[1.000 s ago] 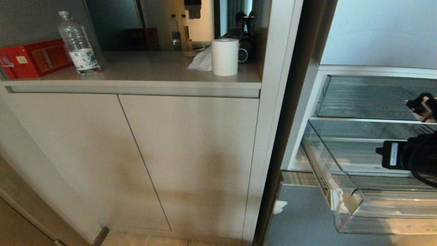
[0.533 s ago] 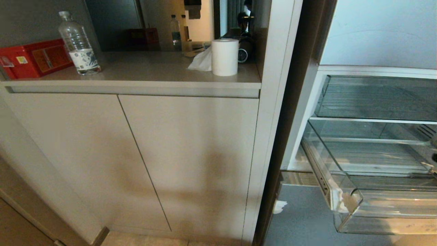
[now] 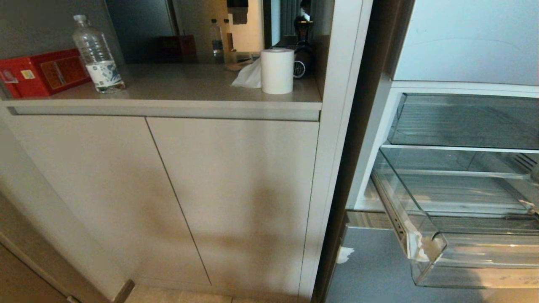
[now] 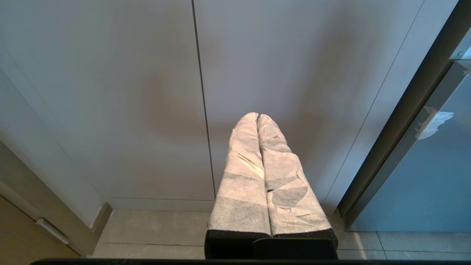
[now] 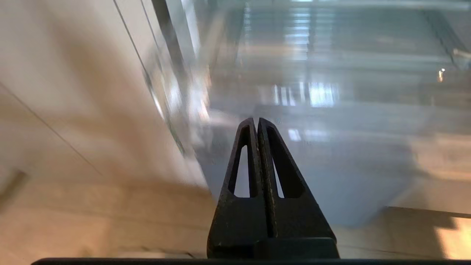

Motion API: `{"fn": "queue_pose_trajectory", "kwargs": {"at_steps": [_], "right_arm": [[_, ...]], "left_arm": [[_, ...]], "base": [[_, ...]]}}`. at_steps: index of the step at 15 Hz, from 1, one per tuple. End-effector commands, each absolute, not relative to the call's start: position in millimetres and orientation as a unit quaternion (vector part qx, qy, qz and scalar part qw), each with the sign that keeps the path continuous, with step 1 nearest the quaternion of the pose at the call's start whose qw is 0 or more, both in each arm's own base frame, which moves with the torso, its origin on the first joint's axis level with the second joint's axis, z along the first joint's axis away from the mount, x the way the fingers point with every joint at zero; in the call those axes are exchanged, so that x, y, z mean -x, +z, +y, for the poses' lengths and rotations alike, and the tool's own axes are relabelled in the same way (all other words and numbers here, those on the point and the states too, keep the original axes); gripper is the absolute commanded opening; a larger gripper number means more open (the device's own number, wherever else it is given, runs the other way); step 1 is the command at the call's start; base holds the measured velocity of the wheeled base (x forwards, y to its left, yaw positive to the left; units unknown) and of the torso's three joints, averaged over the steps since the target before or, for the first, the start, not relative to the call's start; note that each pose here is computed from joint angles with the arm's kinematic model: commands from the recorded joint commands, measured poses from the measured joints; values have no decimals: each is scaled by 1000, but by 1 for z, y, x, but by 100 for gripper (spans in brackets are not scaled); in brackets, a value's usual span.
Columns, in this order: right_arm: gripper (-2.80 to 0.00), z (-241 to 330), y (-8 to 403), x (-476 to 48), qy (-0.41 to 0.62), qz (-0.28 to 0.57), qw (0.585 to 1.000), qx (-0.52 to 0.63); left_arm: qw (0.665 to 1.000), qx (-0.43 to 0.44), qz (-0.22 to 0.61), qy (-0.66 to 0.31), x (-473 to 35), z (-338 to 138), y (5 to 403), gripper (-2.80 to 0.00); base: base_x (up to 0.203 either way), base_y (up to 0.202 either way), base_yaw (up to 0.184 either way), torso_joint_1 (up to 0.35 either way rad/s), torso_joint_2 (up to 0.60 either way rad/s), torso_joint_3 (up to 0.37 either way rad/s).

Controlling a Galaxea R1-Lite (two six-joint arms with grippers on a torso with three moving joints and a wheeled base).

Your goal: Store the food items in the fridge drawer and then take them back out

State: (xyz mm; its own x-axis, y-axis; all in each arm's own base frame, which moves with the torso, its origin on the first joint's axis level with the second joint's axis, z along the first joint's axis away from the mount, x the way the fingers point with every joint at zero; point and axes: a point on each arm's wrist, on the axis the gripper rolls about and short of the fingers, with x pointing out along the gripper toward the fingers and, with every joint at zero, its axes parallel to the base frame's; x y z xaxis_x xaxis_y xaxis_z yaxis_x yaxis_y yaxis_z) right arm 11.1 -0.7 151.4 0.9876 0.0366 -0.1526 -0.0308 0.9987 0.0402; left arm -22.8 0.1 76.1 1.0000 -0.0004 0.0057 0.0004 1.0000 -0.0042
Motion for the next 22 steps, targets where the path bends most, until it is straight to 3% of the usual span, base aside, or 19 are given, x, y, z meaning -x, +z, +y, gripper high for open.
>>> {"fn": "queue_pose_trajectory", "kwargs": {"at_steps": [1,8,16,22], "right_arm": [[-280,-2,112,2,5,68,998,16],[-280,0,76,23,-1,-4,999,42],[-280,0,74,23,1,7,999,41],[-280,0,74,23,-4,7,999,38]], "left_arm": [[1000,2,-2,0,23,0,76,-280],[1000,2,-2,0,23,0,76,-280],[1000,2,-2,0,23,0,76,-280],[1000,2,-2,0,23,0,76,-280]], "base": [[0,0,0,0,0,0],[0,0,0,0,0,0],[0,0,0,0,0,0],[-2,7,-142,2,1,2]]}}
